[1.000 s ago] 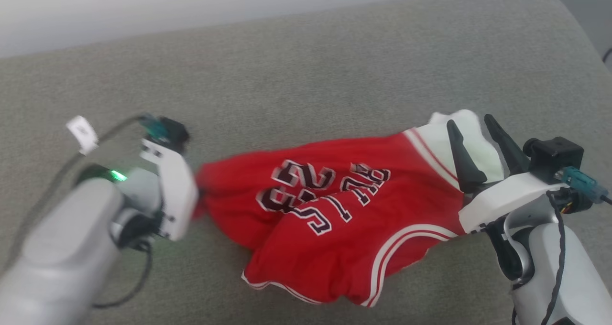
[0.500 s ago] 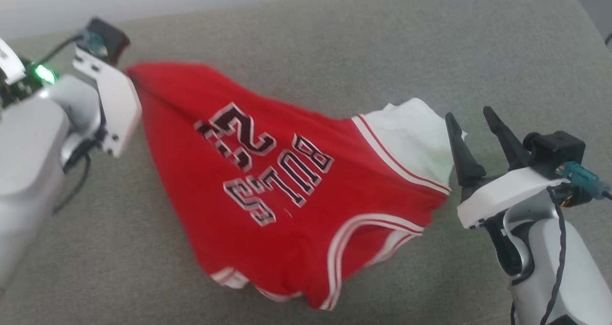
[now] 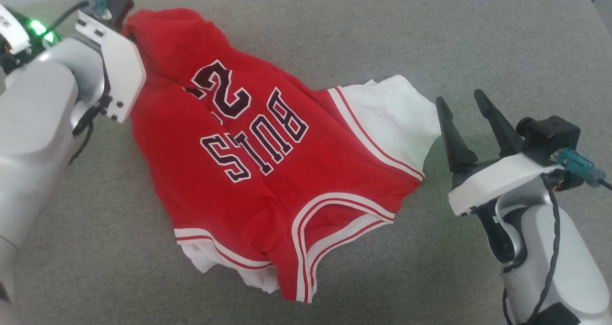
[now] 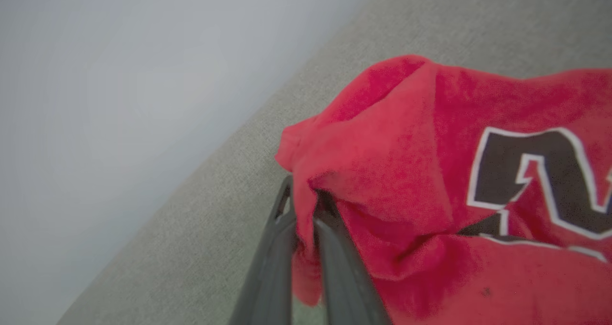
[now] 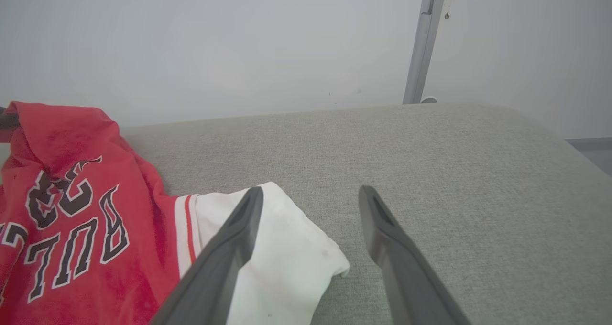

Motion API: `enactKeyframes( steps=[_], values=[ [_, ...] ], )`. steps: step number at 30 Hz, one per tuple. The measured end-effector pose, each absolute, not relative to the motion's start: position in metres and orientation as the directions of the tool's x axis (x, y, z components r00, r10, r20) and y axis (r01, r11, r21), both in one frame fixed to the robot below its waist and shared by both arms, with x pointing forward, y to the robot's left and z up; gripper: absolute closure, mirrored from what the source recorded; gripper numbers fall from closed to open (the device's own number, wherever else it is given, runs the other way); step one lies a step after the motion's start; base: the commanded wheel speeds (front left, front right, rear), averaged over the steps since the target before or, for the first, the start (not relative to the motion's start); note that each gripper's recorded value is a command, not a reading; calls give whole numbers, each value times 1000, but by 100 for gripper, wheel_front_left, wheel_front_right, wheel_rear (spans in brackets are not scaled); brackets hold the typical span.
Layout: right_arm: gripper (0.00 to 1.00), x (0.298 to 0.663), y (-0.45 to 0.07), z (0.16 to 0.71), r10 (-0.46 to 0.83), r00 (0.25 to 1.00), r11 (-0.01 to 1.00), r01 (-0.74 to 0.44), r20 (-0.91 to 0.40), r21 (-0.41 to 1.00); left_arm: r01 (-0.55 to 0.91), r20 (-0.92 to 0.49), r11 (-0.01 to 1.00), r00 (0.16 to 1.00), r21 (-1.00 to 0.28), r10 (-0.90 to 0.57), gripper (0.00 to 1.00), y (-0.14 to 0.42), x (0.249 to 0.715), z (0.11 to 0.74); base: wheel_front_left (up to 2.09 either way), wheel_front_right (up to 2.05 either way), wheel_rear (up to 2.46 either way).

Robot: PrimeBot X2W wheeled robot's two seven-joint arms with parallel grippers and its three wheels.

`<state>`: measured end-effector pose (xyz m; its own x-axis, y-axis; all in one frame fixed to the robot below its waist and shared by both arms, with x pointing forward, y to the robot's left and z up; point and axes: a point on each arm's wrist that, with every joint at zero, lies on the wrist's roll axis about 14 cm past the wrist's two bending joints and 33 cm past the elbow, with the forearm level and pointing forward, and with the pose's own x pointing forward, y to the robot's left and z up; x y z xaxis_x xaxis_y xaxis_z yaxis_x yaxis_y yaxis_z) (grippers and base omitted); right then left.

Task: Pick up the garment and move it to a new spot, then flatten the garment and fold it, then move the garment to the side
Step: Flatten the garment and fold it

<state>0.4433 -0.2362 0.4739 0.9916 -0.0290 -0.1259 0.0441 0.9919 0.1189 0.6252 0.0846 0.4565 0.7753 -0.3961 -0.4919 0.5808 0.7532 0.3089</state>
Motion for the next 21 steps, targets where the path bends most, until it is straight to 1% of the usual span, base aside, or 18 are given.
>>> enactKeyframes(
  steps=[7,8,9,10,11,13,16,21],
  values=[
    [0,449,-237,466,-34,990,991,51,-141,124,602,-633,773,681,199,-368,100,86,609,404,0,0,0],
    [0,449,-237,465,-34,989,991,52,-141,124,603,-647,775,669,187,-365,88,87,607,398,0,0,0],
    [0,450,-237,464,-35,989,991,53,-143,124,604,-663,776,657,178,-359,60,89,605,393,0,0,0],
    [0,450,-237,463,-35,989,991,53,-144,125,601,-672,782,649,165,-357,45,90,604,390,0,0,0],
    [0,451,-237,462,-34,988,991,53,-148,125,600,-674,783,648,164,-356,0,91,604,390,0,0,0],
    [0,452,-236,460,-30,988,991,50,-151,126,580,-679,802,646,139,-349,0,96,605,391,0,0,0],
    [0,454,-235,463,-26,990,991,44,-142,128,566,-670,810,662,152,-337,0,103,606,400,0,0,0],
    [0,455,-233,471,-21,993,990,37,-119,134,560,-669,821,654,114,-353,0,100,594,419,0,0,0]
  ],
)
